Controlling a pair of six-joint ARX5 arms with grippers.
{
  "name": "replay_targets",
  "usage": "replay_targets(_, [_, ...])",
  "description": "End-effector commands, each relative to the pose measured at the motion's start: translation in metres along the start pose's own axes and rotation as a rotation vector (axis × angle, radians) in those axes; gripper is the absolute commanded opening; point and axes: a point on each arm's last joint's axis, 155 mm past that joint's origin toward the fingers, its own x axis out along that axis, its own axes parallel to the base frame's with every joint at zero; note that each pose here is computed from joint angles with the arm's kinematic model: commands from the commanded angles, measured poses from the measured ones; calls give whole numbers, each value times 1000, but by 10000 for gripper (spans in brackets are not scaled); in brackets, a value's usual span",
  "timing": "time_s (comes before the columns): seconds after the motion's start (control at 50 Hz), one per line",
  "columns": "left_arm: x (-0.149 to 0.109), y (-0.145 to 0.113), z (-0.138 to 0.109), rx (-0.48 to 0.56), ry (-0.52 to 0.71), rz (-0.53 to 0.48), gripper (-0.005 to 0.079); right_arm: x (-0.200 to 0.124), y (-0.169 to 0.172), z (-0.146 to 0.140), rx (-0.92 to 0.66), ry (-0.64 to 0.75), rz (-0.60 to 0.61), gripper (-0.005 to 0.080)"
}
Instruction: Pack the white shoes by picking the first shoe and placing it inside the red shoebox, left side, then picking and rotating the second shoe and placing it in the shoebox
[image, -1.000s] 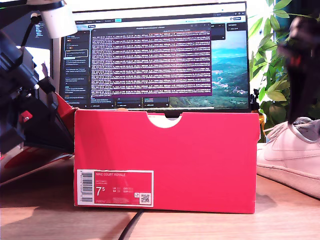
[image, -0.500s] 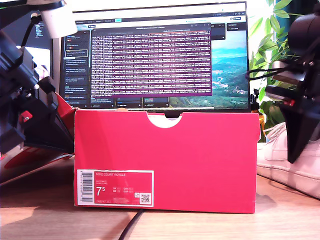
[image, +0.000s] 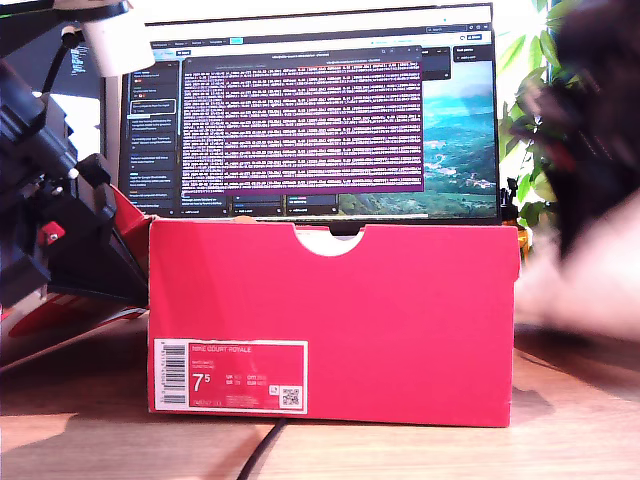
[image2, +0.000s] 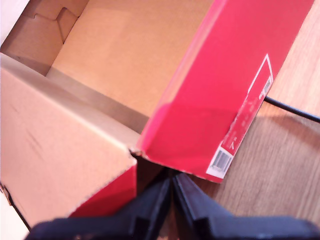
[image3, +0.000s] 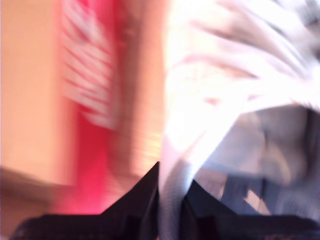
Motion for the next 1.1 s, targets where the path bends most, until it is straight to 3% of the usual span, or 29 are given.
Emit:
replay_targets(0.0, [0,3,7,-16,-16,5,-19,-20,17,24,-15,-70,28,-13])
replay_targets(0.24, [0,2,6,-15,-13,4,-19,-57,62,52,-39,-153,87,-13])
replay_targets(0.72, [1,2,5,-14,-11,3,-19,-75,184,88,-10,-373,359,-13])
replay_targets(1.08, [1,2,5,-14,-10,3,-19,-30,210,82,8,-326,345,-13])
